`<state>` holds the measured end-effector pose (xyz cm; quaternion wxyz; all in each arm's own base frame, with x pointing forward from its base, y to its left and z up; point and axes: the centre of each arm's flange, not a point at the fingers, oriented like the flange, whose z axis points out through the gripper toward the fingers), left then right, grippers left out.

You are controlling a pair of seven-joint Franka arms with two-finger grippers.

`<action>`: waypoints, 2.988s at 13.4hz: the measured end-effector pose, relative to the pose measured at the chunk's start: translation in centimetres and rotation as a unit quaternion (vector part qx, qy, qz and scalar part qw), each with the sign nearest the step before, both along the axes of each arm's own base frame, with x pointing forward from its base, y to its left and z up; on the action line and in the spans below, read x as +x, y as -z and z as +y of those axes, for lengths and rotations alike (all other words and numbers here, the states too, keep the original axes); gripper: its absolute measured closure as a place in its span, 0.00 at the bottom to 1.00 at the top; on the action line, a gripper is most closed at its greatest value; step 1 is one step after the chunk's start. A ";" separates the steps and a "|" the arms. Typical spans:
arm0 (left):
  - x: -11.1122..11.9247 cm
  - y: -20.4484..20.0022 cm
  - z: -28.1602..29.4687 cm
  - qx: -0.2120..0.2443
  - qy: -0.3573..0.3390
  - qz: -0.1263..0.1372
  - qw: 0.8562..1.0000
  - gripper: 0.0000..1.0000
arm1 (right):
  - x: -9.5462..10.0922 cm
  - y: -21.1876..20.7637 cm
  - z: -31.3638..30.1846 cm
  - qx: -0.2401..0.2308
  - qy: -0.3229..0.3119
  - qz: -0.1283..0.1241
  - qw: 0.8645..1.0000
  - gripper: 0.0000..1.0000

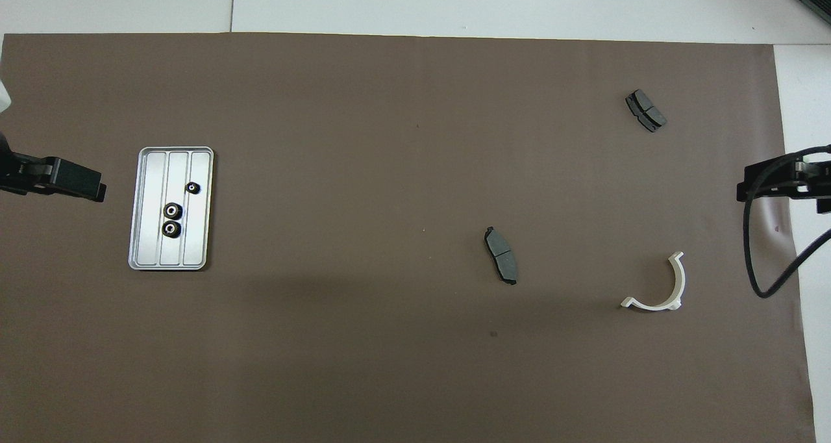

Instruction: Place bearing gear from tray to pile

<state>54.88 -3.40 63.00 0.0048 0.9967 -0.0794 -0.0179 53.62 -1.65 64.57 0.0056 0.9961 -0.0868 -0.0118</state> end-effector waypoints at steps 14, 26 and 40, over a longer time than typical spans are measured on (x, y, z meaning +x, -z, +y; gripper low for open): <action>-0.8 5.8 1.5 -0.003 -0.014 -0.025 1.000 0.00 | 0.0 0.0 0.0 0.000 0.000 0.000 1.000 0.00; 3.6 22.2 4.0 0.002 -0.021 -0.069 0.997 0.00 | 0.0 0.0 0.0 0.000 0.000 0.000 1.000 0.00; 3.3 31.2 4.8 0.005 0.032 -0.050 0.998 0.21 | 0.0 0.0 0.0 0.000 0.000 0.000 1.000 0.00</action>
